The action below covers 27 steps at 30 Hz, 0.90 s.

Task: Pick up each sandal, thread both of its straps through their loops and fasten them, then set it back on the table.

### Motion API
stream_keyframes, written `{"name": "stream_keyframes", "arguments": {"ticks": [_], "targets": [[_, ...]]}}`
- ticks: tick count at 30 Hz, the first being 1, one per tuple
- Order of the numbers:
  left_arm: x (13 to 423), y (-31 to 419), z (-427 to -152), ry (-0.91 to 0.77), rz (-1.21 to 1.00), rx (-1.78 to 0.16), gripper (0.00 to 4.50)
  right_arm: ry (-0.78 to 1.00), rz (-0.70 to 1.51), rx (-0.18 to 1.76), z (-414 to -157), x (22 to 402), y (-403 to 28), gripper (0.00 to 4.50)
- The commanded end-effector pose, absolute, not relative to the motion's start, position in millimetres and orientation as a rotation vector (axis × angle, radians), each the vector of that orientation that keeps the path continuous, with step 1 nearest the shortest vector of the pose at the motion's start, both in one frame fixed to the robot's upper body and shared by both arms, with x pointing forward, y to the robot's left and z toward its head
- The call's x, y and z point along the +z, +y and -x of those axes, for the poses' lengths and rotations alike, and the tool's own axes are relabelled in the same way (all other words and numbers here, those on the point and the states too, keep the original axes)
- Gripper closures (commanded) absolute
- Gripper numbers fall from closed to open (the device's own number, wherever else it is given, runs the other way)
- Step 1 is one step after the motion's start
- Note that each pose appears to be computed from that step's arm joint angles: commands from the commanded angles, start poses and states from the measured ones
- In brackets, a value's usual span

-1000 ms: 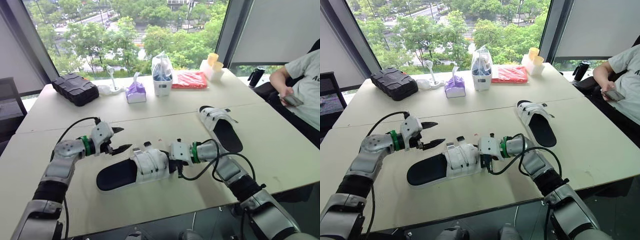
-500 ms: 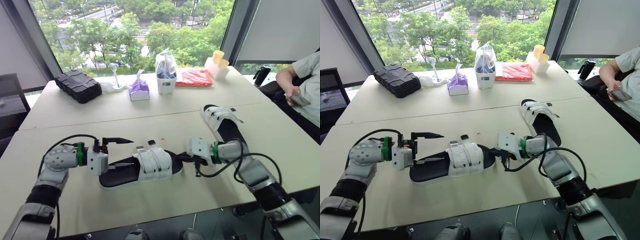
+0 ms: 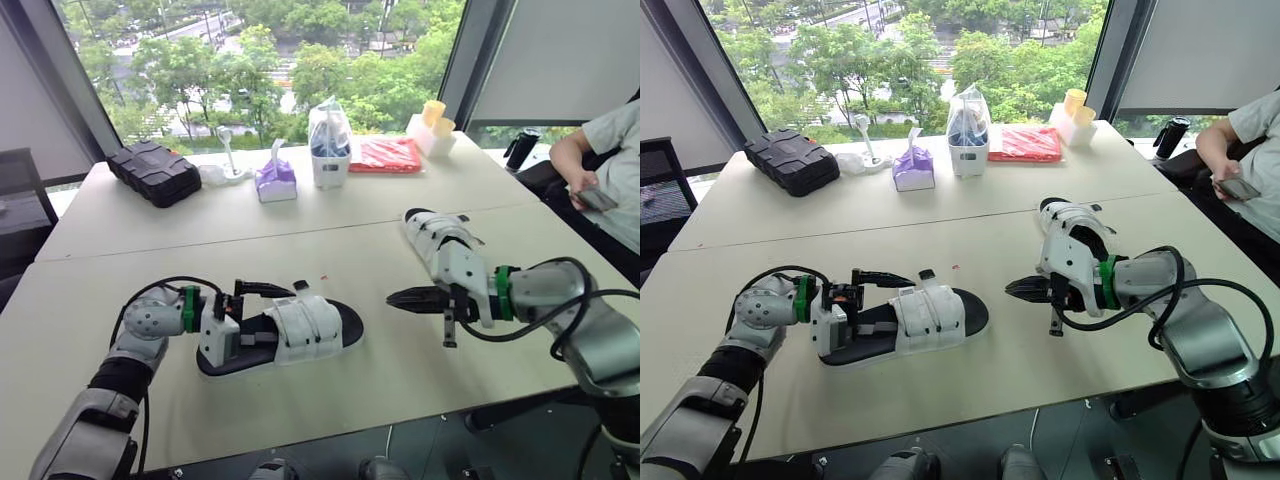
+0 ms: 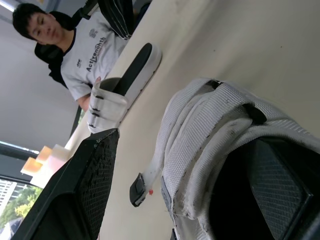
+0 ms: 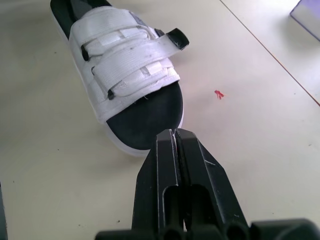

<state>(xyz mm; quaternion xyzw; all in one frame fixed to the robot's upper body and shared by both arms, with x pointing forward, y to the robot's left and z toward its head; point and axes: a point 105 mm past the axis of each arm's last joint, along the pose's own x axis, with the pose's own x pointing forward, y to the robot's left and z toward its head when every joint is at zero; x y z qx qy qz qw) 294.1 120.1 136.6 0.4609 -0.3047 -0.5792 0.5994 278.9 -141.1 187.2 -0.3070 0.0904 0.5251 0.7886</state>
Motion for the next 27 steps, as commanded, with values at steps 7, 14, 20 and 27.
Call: {"name": "stream_keyframes", "arguments": {"ticks": [7, 14, 20, 27], "targets": [[147, 86, -303, -0.871, -1.177, -1.279, 1.97, 0.088, 0.681, 0.978, -277, 221, -144, 4.5], [154, 79, -319, -0.854, -1.212, -1.143, 4.46, 0.082, 0.678, 0.926, -281, 221, -150, 4.5], [173, 78, -363, -0.74, -1.351, -0.892, 4.46, 0.076, 0.69, 0.925, -285, 220, -148, 4.5], [163, 93, -409, -0.474, -1.408, -0.685, 4.46, 0.058, 0.71, 0.924, -290, 220, -145, 4.5]]}}
